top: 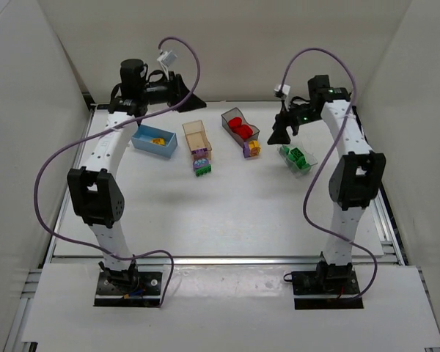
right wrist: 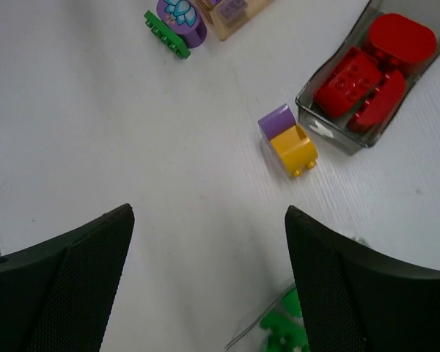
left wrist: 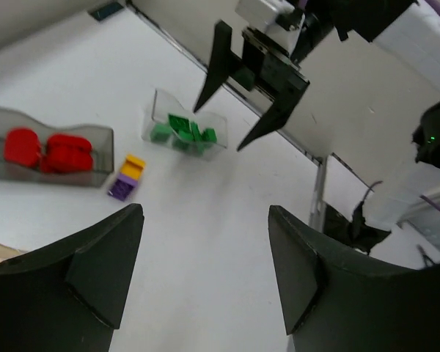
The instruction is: Sort the legos into containers by color
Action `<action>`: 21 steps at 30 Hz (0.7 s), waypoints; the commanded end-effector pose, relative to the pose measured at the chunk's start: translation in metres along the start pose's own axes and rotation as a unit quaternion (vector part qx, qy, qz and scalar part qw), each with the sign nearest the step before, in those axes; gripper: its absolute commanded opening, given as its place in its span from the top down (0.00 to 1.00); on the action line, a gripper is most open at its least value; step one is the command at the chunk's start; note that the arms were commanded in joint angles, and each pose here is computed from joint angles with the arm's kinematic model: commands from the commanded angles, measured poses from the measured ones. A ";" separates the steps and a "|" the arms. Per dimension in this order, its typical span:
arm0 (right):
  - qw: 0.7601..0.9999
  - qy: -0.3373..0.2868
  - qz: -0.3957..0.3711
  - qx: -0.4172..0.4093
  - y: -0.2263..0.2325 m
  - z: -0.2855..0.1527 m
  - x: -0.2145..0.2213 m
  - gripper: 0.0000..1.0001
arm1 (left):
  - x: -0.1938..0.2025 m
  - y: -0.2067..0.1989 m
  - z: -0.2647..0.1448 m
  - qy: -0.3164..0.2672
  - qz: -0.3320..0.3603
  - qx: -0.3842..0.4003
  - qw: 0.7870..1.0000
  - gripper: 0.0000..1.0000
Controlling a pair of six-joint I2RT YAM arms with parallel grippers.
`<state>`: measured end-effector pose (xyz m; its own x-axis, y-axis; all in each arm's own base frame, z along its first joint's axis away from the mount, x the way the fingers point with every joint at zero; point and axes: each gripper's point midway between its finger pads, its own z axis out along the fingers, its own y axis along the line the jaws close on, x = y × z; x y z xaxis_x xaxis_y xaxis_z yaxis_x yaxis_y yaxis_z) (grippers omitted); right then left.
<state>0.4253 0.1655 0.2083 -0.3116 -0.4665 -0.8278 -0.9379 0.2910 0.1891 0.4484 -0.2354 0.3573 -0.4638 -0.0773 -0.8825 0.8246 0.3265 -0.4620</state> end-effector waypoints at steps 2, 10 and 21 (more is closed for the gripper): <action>0.998 0.009 -0.058 -0.035 -0.002 0.024 -0.001 0.12 | 0.034 -0.008 -0.022 0.031 -0.049 0.011 0.998 0.20; 0.988 0.067 -0.134 -0.024 -0.031 0.063 0.043 0.12 | 0.045 -0.001 -0.041 0.028 -0.062 -0.012 0.998 0.19; 0.980 0.108 -0.167 -0.007 -0.082 0.086 0.072 0.12 | 0.051 0.015 -0.048 0.026 -0.066 -0.031 0.997 0.18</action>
<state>0.4730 0.1813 0.0772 -0.0837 -0.6941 -0.7150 -0.9947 0.1010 0.0185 0.4262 -0.1958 0.2931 -0.6305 -0.0732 -0.7727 0.7008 0.3745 -0.6072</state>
